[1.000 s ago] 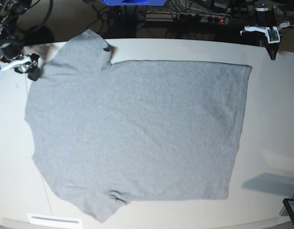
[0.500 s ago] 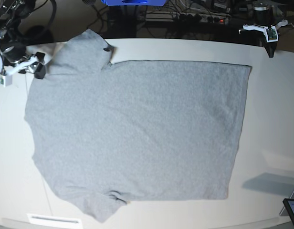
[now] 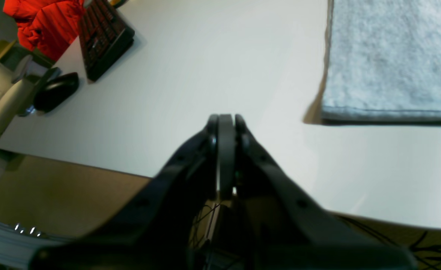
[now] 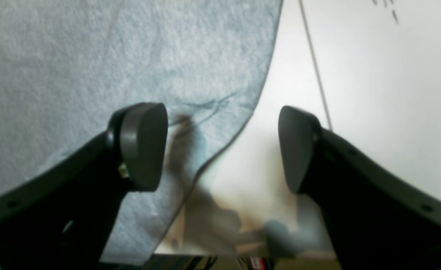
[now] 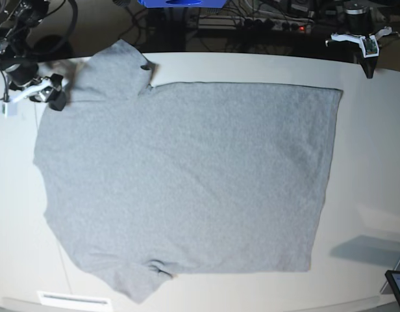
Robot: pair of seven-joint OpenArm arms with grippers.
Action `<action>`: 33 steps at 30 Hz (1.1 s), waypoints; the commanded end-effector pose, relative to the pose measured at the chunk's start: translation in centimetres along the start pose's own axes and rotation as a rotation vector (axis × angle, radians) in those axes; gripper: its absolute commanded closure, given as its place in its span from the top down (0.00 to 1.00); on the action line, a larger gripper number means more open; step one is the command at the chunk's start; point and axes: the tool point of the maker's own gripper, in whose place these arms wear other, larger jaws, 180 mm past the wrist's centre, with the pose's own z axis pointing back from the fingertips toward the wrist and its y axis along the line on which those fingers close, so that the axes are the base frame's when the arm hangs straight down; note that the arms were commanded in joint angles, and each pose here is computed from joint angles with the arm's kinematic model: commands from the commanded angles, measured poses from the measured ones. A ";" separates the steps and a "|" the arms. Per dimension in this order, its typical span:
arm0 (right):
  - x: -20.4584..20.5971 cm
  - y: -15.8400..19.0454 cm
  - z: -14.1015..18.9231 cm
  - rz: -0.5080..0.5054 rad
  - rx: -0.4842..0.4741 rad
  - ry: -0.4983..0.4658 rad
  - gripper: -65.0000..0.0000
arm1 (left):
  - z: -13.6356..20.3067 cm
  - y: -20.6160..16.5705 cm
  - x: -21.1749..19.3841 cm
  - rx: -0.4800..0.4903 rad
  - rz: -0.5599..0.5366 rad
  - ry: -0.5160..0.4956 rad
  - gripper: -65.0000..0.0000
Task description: Fold the T-shirt properly
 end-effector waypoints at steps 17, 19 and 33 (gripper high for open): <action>-1.2 1.2 -0.6 -0.034 0.069 0.050 0.68 | 0.1 0.5 0.8 0.004 -0.011 -0.032 0.02; -1.5 2.0 -1.0 -0.022 0.088 0.063 0.68 | 0.1 0.5 0.8 0.004 -0.011 -0.032 0.02; -1.8 3.2 -1.6 -0.002 0.119 0.081 0.12 | 0.1 0.5 0.7 0.008 0.005 -0.028 0.06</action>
